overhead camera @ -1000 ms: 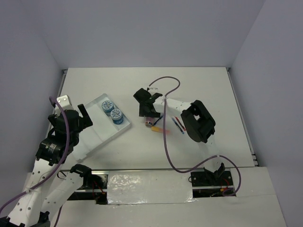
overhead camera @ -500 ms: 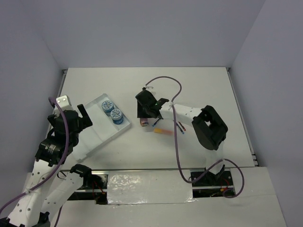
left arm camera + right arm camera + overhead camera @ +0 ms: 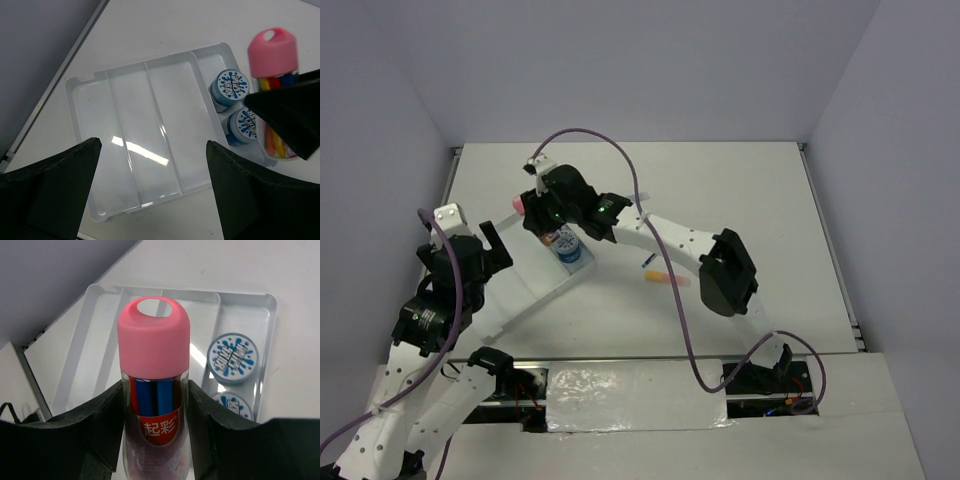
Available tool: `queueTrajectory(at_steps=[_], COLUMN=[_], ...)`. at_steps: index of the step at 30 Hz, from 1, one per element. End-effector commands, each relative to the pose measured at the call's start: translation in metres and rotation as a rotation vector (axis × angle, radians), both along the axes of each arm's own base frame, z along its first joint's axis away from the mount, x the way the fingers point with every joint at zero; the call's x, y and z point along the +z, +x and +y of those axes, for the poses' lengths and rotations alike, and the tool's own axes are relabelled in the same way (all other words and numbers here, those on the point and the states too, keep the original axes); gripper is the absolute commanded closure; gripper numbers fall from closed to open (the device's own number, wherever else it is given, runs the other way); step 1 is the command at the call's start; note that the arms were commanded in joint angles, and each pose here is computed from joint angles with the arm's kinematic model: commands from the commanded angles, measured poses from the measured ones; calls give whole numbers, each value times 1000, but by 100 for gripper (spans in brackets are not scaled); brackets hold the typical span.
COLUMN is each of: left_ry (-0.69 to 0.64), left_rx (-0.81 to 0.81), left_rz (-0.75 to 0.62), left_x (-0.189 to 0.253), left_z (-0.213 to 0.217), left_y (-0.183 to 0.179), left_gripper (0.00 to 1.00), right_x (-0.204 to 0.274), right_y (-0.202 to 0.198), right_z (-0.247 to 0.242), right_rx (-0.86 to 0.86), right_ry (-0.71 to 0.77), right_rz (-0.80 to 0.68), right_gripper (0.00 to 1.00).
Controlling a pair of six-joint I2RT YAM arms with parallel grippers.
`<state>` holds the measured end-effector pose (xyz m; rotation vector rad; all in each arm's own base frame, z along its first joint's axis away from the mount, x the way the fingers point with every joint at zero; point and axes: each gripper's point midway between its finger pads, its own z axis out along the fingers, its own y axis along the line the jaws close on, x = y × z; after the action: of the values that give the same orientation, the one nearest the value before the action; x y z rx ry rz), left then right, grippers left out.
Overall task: Sort the stationery into containers
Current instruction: Place the stationery in the storage box.
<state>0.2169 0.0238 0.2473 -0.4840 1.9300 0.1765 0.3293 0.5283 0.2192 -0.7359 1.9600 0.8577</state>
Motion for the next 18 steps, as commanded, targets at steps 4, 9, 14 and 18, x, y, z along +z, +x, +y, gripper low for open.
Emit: queueTrajectory(at_steps=[4, 9, 14, 18], left_ry=[-12, -12, -13, -13], left_rx=[47, 42, 40, 35], left_rz=[-65, -68, -67, -67], left_x=[15, 15, 15, 15], left_z=[8, 7, 7, 6], left_y=[-4, -4, -4, -3], left_gripper=[1, 1, 1, 1], right_x=[-30, -58, -76, -75], right_y=[-6, -10, -7, -8], right_z=[34, 50, 56, 62], right_rx=[152, 161, 137, 126], right_ry=[-64, -82, -76, -57], right_rz=[-38, -14, 24, 31], right_gripper=[65, 61, 58, 49])
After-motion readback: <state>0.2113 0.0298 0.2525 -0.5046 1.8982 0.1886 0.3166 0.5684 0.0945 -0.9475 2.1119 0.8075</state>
